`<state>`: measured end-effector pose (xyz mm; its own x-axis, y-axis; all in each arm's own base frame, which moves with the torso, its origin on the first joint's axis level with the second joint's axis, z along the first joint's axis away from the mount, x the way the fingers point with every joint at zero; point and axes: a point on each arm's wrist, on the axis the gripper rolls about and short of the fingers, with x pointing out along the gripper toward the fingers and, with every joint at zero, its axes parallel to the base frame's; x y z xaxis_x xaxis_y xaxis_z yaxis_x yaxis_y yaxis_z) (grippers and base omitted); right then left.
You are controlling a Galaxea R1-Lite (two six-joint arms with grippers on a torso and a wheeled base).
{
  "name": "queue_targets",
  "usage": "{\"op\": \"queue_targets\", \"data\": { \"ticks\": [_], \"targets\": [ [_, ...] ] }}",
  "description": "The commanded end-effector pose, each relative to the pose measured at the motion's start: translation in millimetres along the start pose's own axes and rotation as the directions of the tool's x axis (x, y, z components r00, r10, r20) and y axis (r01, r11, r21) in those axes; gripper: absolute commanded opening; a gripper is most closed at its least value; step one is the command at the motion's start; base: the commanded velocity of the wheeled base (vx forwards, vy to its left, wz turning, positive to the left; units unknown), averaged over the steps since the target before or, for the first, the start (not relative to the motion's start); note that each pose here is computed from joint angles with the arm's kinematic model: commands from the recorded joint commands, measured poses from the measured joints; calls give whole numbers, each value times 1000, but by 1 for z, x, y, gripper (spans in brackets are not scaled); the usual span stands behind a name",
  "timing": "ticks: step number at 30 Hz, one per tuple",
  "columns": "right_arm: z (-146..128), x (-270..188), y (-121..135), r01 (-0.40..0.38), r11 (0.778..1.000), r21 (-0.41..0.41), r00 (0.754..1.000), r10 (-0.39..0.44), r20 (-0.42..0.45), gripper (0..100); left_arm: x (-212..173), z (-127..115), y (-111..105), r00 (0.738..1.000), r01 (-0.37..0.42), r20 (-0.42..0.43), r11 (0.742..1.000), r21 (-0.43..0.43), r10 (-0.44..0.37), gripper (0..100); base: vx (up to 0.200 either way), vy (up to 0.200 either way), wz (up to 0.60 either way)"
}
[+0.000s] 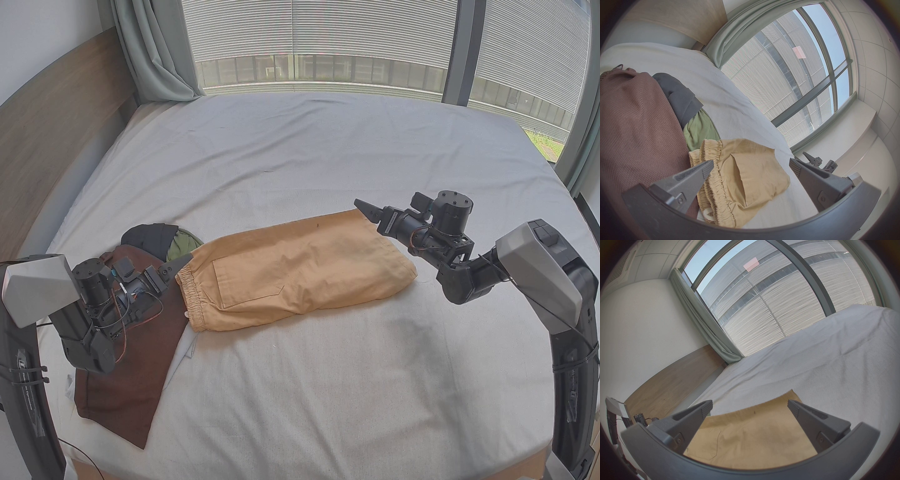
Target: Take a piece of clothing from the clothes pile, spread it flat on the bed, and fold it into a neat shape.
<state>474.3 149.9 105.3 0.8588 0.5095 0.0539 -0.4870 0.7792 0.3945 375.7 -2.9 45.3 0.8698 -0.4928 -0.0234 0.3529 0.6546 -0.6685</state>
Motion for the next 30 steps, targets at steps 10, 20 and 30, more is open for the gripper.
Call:
{"op": "queue_targets", "data": {
  "ticks": [10,20,30],
  "targets": [
    [-1,-63,22,30,998,60,996,-25,-82,100,0,-5,-11,1000,17,-23,1000,-4,-17,100,0,0,0],
    [-15,-96,28,38,991,126,993,-24,-111,100,-1,-5,-13,1000,20,-20,1000,8,-19,100,0,0,0],
    [-22,-100,24,39,990,137,992,-22,-122,100,-14,-7,-41,997,62,-53,997,41,-60,100,0,0,0]
  ]
}}
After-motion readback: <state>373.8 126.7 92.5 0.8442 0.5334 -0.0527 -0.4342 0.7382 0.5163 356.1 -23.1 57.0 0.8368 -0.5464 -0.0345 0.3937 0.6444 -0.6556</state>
